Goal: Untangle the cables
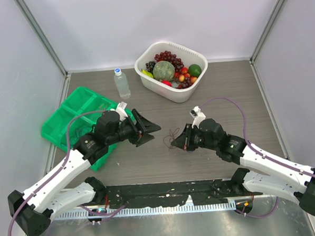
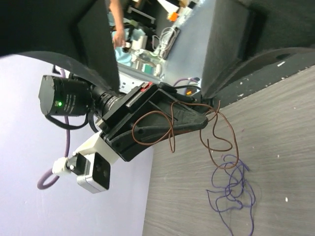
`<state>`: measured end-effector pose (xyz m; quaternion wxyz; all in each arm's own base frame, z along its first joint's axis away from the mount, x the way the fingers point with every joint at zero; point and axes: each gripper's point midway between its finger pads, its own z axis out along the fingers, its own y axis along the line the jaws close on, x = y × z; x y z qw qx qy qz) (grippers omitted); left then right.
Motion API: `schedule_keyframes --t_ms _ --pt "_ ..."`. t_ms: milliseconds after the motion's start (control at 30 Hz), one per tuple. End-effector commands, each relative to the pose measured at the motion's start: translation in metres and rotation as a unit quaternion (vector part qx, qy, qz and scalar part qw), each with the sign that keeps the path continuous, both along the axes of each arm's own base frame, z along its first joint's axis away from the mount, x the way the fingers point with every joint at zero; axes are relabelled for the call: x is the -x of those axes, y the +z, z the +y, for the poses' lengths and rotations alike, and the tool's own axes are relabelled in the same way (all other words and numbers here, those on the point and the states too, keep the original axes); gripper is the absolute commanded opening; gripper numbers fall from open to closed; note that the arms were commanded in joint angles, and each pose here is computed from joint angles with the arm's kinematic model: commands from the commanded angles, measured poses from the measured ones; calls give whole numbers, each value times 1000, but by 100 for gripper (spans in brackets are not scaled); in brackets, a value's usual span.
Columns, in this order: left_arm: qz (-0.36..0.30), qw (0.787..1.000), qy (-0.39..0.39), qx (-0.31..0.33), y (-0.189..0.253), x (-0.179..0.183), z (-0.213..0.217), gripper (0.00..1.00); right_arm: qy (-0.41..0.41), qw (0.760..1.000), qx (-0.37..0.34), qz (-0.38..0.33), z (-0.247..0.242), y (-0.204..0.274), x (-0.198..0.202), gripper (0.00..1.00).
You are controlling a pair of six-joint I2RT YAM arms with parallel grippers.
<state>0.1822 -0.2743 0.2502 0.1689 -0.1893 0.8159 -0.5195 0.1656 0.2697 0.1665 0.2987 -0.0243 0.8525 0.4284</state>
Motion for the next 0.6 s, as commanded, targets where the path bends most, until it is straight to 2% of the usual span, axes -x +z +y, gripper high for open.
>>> schedule_keyframes --t_ms 0,100,200,333,433,567 --pt "-32 998 -4 -59 -8 2 16 64 1 997 -69 -36 15 49 -9 1" --pt "2 999 -16 -28 -20 7 6 63 20 993 -108 -46 25 64 -6 1" --pt "10 1000 -18 0 -21 6 -1 71 31 991 -123 -47 29 68 -3 1" --pt "2 1000 -17 -5 -19 -2 -5 73 42 988 -140 -48 33 71 0 1" --pt "15 999 -23 -29 -30 -4 -8 66 46 986 -150 -48 35 73 0 1" --pt "15 999 -11 -41 -36 -12 -8 54 51 986 -149 -48 37 72 1 1"
